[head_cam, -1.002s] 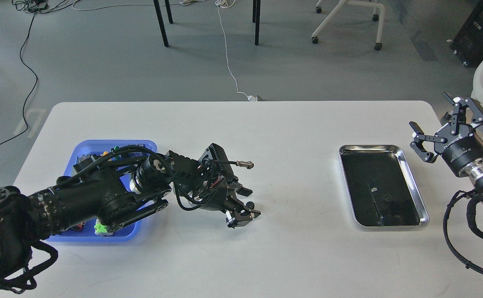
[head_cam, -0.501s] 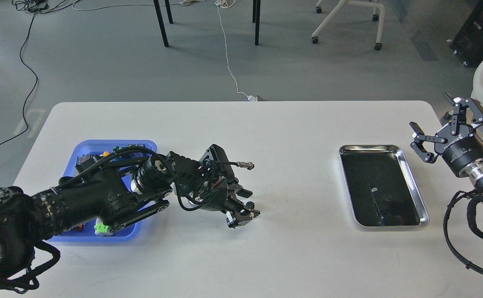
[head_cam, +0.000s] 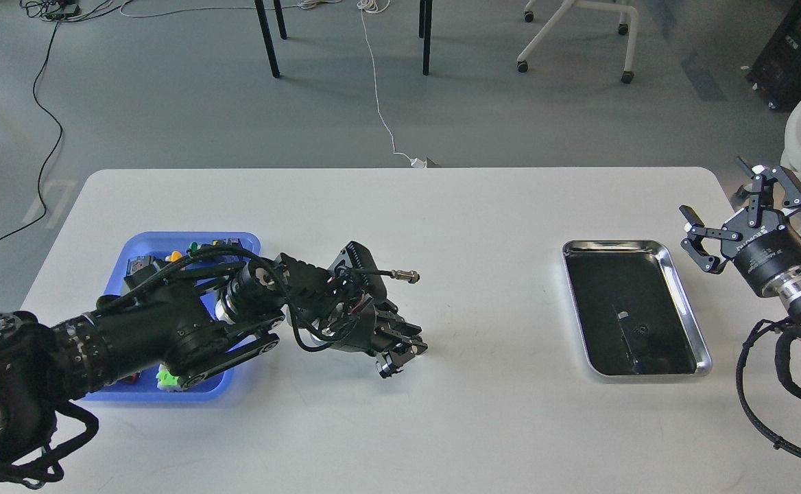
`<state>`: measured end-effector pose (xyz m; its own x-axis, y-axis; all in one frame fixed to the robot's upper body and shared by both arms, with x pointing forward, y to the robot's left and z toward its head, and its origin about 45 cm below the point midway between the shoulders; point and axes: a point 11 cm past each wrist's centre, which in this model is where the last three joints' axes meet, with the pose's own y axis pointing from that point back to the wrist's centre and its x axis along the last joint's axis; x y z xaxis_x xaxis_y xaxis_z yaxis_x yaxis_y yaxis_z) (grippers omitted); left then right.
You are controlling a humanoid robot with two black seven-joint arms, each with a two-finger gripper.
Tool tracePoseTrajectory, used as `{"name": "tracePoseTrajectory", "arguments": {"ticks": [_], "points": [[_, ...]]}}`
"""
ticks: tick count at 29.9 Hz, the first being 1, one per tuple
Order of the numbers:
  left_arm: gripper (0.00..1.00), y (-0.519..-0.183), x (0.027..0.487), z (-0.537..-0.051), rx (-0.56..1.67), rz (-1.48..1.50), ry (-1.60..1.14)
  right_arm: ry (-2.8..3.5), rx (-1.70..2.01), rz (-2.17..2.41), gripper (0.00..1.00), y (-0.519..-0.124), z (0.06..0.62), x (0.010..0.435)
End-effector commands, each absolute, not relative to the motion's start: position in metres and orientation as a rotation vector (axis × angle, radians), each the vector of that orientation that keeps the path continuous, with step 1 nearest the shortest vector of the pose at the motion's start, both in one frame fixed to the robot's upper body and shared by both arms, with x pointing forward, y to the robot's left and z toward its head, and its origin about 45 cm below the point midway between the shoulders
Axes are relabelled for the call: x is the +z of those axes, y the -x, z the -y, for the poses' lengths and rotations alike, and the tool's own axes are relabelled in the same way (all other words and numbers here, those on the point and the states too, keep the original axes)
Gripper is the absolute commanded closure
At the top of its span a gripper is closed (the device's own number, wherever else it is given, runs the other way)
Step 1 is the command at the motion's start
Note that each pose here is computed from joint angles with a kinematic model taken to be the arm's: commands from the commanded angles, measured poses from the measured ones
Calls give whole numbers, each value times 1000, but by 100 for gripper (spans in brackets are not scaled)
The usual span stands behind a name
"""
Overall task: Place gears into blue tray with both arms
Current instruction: 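Carry the black gear into the blue tray and release it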
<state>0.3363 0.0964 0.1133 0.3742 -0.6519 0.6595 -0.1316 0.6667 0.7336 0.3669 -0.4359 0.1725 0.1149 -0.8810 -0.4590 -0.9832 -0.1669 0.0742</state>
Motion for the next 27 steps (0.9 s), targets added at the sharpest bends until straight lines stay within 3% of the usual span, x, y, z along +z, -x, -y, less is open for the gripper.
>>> {"name": "tracePoseTrajectory", "arguments": {"ticks": [1,12,20,27], "points": [[90,-337,114,-96,-383,1166,-808,2146,596,-1844,2,-367,435,172],[90,-359,140,-104,-352,1230,-830,2146,600,-1843,2,-366,435,171],[89,-398,188,-201,-224,1270,-1004,2148,603,-1838,2,-366,433,171],[89,-383,179,-294,-186,1162,-1162,2154,612,-1829,2,-366,429,168]]}}
